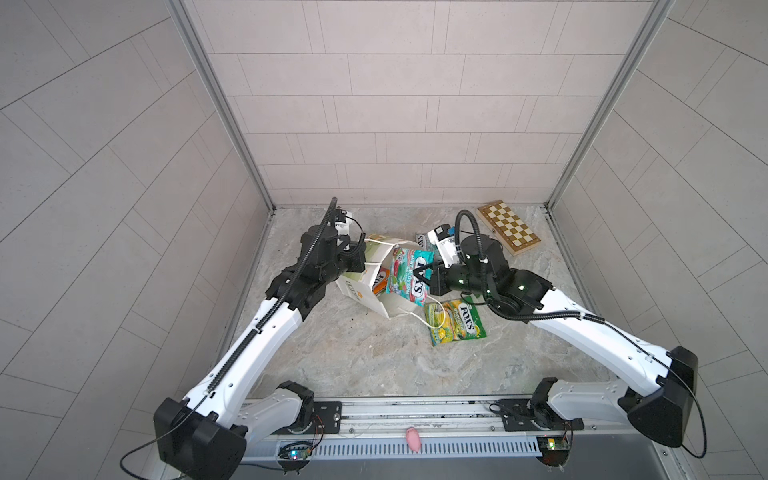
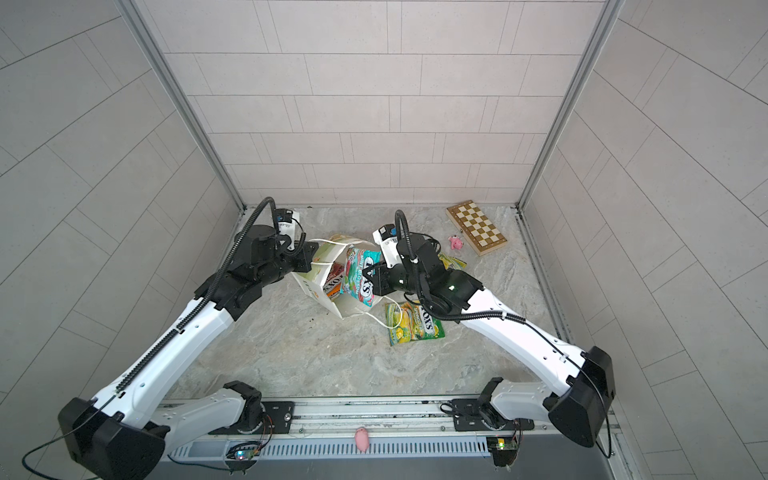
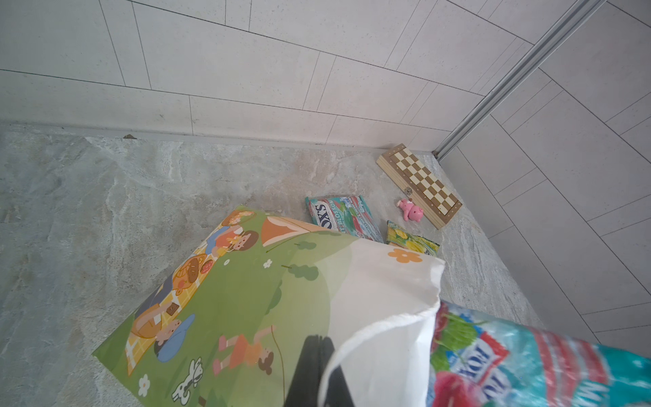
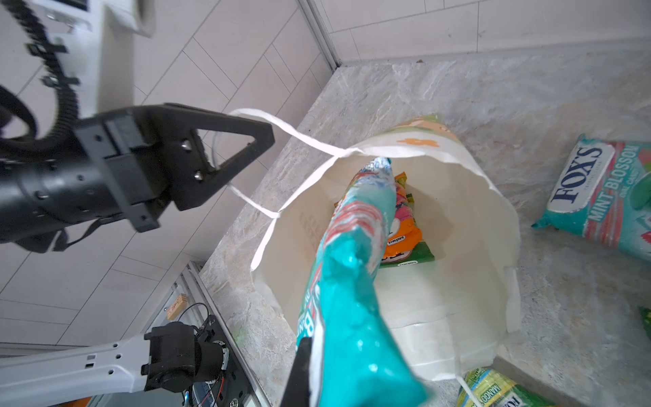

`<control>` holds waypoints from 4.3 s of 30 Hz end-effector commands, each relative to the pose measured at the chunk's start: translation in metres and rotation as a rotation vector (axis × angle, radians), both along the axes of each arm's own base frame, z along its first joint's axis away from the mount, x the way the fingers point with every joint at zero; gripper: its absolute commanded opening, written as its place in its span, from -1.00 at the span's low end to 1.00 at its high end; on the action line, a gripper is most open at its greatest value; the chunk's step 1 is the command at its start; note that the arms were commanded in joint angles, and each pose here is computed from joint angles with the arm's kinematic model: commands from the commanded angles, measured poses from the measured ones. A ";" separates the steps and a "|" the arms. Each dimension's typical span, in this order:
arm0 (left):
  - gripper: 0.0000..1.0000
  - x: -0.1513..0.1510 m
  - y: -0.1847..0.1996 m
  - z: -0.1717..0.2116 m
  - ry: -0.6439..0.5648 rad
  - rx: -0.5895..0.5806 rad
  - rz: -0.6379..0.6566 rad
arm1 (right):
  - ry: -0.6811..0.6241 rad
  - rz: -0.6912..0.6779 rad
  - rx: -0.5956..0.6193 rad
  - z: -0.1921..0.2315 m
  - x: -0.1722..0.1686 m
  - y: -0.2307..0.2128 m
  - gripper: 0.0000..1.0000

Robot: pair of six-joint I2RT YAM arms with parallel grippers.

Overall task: Take the snacks out of the paper bag
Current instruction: 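Lift the teal packet out of the bag and carry it away, then lower the teal packet to the floor and open the right gripper, then move the open right gripper back into the bag toward the orange fruits packet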

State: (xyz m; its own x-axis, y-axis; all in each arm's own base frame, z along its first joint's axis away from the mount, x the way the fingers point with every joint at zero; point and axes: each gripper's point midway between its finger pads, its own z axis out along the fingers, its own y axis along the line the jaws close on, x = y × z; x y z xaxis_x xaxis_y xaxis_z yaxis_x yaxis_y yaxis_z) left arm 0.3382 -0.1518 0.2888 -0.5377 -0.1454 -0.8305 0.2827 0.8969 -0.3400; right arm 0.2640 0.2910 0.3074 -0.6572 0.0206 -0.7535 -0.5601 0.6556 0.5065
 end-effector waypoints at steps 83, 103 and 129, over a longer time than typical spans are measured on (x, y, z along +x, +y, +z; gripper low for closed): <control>-1.00 -0.012 -0.036 0.031 -0.078 -0.167 -0.202 | 0.237 -0.272 0.083 -0.096 0.040 -0.123 0.02; -1.00 -0.012 -0.038 0.032 -0.077 -0.194 -0.207 | 0.291 0.023 -0.057 -0.137 0.028 0.046 -0.15; -1.00 -0.014 -0.037 0.034 -0.095 -0.186 -0.214 | 0.468 -0.279 0.121 -0.188 0.099 0.092 -0.31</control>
